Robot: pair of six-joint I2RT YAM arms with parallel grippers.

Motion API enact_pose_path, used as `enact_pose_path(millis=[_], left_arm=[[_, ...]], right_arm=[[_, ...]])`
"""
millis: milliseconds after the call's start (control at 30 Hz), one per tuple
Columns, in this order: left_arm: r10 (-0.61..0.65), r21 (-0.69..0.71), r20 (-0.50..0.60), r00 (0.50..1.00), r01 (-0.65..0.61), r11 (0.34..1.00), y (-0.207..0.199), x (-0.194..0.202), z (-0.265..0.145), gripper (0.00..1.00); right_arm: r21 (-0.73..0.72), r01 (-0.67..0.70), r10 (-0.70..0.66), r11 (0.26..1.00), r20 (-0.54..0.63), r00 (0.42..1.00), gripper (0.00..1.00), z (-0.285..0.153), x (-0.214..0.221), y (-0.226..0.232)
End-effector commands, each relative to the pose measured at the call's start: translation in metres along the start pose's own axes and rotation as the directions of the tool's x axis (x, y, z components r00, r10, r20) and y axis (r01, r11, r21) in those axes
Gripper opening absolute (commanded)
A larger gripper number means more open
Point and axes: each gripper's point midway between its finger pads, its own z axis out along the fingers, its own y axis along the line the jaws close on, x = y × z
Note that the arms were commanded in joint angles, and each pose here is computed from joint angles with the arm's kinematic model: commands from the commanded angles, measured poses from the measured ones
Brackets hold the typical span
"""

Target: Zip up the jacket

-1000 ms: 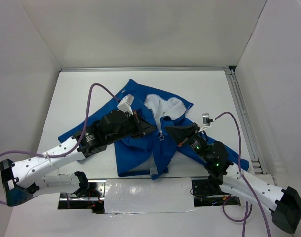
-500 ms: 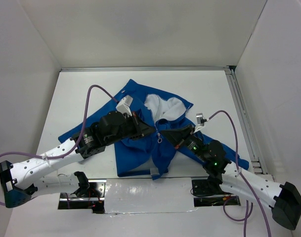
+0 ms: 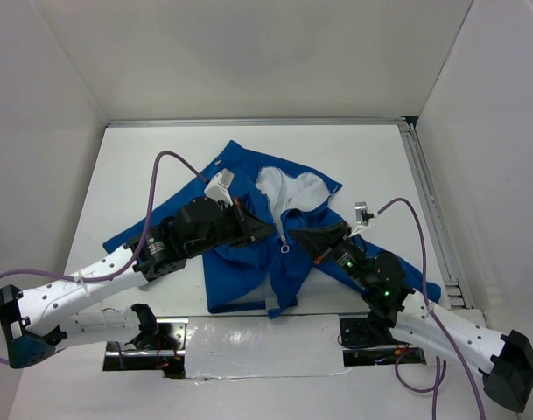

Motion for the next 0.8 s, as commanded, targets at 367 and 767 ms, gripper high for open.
enact_pose_path(millis=[367, 767], left_arm=[[-0.012, 0.088, 0.047, 0.999, 0.008, 0.996, -0.025, -0.0127, -0.009, 0.0], [-0.018, 0.072, 0.048, 0.999, 0.015, 0.997, -0.0227, -0.0128, -0.0053, 0.0]], right_arm=[[0.008, 0.015, -0.015, 1.0, 0.035, 0.999, 0.0, 0.0091, -0.0114, 0.006], [0.006, 0.022, -0.022, 1.0, 0.034, 0.999, 0.0, 0.0075, -0.0114, 0.0059]])
